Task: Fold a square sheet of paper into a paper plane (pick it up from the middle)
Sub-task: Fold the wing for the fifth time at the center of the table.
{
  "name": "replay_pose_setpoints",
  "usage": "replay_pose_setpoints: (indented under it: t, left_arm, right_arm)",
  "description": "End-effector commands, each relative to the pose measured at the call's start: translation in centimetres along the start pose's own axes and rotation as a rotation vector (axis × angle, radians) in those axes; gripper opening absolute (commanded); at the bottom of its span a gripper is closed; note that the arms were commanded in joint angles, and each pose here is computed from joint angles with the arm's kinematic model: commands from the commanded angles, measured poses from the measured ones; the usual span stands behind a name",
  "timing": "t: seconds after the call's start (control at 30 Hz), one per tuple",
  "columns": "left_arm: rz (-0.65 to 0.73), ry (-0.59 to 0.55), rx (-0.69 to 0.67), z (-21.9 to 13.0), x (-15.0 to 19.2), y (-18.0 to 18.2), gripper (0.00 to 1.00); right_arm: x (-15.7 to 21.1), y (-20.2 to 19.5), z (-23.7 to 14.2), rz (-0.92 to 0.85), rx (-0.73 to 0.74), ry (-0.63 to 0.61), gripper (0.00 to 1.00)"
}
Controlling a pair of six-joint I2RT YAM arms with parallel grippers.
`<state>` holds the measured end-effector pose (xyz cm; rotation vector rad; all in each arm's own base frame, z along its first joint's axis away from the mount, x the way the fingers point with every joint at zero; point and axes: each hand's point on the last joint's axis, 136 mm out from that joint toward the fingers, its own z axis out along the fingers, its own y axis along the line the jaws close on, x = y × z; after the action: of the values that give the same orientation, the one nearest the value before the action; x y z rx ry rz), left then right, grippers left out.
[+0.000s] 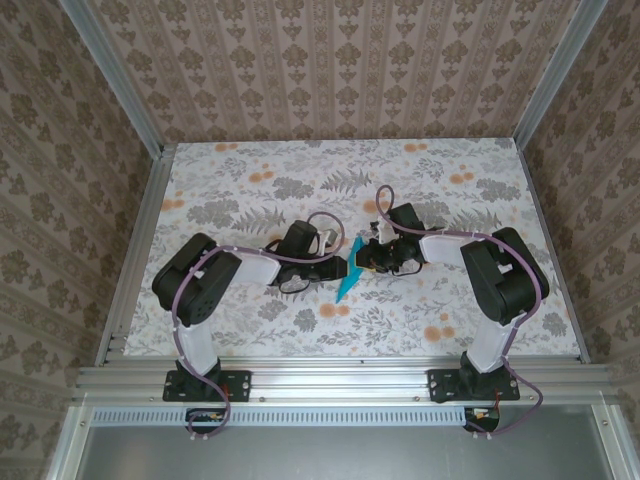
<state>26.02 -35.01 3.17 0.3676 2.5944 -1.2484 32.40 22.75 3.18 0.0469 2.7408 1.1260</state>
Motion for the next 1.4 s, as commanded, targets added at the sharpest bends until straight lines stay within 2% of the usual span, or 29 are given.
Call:
replay_pose_setpoints:
  t: [0.0, 0.27, 0.8, 0.97, 1.2, 1.37]
  left_arm:
    - [0.026, 0.035, -0.094, 0.5, 0.9, 1.3, 0.25]
    - [0.056, 0.055, -0.145, 0.9, 1.3, 1.0, 0.25]
    - [0.084, 0.079, -0.162, 1.4, 1.5, 0.4, 0.26]
    - [0.096, 0.095, -0.167, 1.7, 1.7, 0.3, 0.26]
    - [0.101, 0.094, -0.167, 1.7, 1.5, 0.2, 0.26]
    - [0.102, 0.082, -0.157, 1.4, 1.2, -0.4, 0.29]
  right_arm:
    - [-0.3, -0.4, -0.6, 0.021, 0.016, -0.035, 0.26]
    - [-1.1, -1.6, -1.5, 0.064, 0.092, -0.097, 0.32]
    - [-1.3, -1.6, -0.4, 0.038, 0.07, -0.052, 0.35]
    - [-1.4, -0.5, -0.3, 0.012, 0.014, -0.044, 0.33]
    - [-1.0, -1.4, 0.0, 0.015, 0.052, -0.021, 0.3]
    - [-0.8, -2.4, 0.1, 0.018, 0.101, -0.015, 0.18]
